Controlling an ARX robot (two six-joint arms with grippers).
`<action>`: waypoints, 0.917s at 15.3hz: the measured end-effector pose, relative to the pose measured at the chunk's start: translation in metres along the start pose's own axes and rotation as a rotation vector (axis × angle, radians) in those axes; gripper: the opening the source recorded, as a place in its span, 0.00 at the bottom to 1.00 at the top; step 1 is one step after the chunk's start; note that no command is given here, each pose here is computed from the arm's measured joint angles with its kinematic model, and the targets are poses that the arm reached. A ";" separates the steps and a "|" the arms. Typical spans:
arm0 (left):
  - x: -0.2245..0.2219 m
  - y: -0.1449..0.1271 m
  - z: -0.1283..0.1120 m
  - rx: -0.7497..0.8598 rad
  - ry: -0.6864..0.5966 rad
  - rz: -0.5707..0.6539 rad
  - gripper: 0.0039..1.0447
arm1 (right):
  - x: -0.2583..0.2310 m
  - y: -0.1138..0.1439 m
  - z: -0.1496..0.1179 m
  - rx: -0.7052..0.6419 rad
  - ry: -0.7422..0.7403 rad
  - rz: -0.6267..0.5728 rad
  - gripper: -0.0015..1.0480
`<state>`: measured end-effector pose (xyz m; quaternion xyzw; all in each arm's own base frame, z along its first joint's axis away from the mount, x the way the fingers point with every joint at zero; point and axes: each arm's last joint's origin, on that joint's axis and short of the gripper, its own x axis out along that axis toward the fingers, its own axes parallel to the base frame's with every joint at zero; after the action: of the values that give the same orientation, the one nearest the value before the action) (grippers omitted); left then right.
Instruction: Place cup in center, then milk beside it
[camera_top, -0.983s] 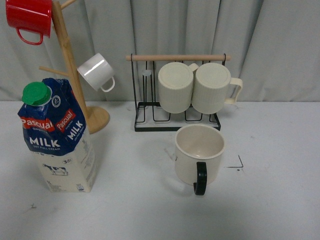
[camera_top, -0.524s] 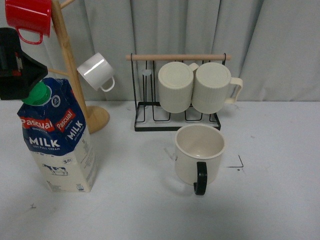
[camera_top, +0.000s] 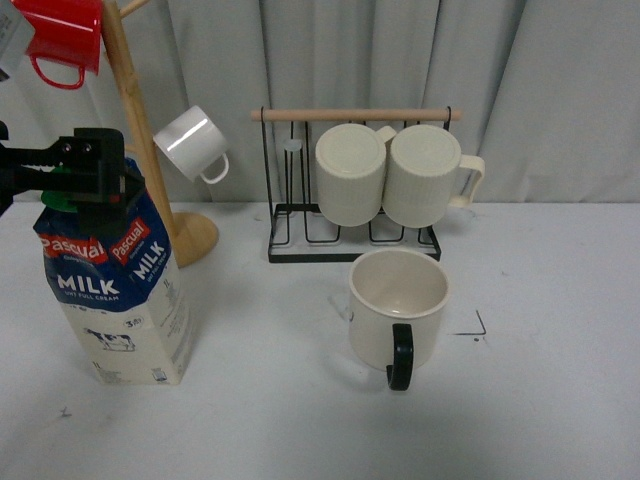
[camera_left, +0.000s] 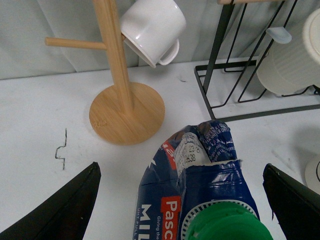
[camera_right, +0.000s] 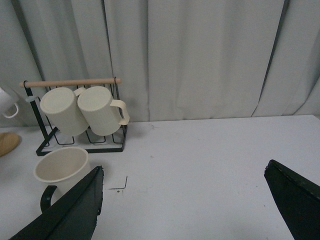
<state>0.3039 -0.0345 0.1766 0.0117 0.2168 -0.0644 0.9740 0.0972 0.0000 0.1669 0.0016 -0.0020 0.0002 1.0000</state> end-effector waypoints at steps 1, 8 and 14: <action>0.004 -0.003 -0.003 0.004 0.011 -0.007 0.94 | 0.000 0.000 0.000 0.000 0.000 0.000 0.94; 0.021 -0.019 -0.011 0.003 0.055 -0.019 0.56 | 0.000 0.000 0.000 0.000 0.000 0.000 0.94; 0.021 -0.035 -0.004 0.021 0.067 -0.022 0.17 | 0.000 0.000 0.000 0.000 0.000 0.000 0.94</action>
<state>0.3162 -0.0718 0.1639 0.0218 0.2489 -0.0769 0.9652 0.0972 0.0000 0.1669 0.0016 -0.0022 0.0002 1.0000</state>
